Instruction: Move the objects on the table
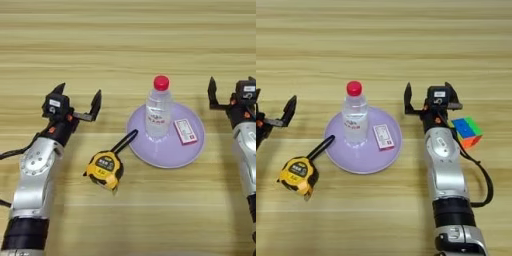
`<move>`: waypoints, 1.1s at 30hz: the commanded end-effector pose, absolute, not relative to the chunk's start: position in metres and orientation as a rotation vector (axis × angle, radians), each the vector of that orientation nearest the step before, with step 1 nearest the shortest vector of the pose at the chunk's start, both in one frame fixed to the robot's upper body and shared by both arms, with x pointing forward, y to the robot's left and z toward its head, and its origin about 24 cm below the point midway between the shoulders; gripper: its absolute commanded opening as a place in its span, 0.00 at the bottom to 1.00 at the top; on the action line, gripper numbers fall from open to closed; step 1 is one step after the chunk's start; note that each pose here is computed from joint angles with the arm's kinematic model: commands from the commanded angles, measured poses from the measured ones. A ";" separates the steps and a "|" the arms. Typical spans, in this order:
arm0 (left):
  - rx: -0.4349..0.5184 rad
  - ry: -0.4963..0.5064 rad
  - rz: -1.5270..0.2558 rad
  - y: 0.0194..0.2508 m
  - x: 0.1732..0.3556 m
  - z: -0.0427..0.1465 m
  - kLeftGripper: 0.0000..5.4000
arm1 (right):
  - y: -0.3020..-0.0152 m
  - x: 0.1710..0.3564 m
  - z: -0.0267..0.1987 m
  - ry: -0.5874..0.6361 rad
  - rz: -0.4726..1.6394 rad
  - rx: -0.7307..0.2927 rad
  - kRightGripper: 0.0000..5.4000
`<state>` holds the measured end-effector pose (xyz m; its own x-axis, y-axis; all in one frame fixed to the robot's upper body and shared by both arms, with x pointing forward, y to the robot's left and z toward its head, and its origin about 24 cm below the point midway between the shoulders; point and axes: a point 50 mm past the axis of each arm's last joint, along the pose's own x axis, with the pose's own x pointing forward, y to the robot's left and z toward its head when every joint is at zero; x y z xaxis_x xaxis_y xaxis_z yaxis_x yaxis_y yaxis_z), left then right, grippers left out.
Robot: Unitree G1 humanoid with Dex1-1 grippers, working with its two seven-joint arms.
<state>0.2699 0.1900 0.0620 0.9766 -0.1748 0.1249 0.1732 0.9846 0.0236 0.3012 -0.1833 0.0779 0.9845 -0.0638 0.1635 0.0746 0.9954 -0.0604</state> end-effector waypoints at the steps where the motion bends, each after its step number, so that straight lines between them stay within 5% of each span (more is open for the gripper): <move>1: 0.016 -0.139 -0.090 0.197 0.278 0.060 1.00 | -0.185 0.296 0.079 -0.162 -0.056 -0.094 1.00; 5: 0.089 -0.146 0.010 0.205 0.284 0.056 1.00 | -0.186 0.291 0.077 -0.155 -0.038 -0.104 1.00; 21: 0.077 -0.148 0.075 0.210 0.287 0.052 1.00 | -0.187 0.233 0.087 -0.139 0.290 -0.074 1.00; 33: 0.076 -0.146 0.081 0.212 0.288 0.053 1.00 | -0.149 0.199 0.101 -0.148 0.738 -0.049 1.00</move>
<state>0.2850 0.2120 0.0496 0.9875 0.0753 0.1384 -0.0848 0.9943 0.0643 0.2079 -0.1606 0.1023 0.7883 0.6002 0.1354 -0.5935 0.7998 -0.0897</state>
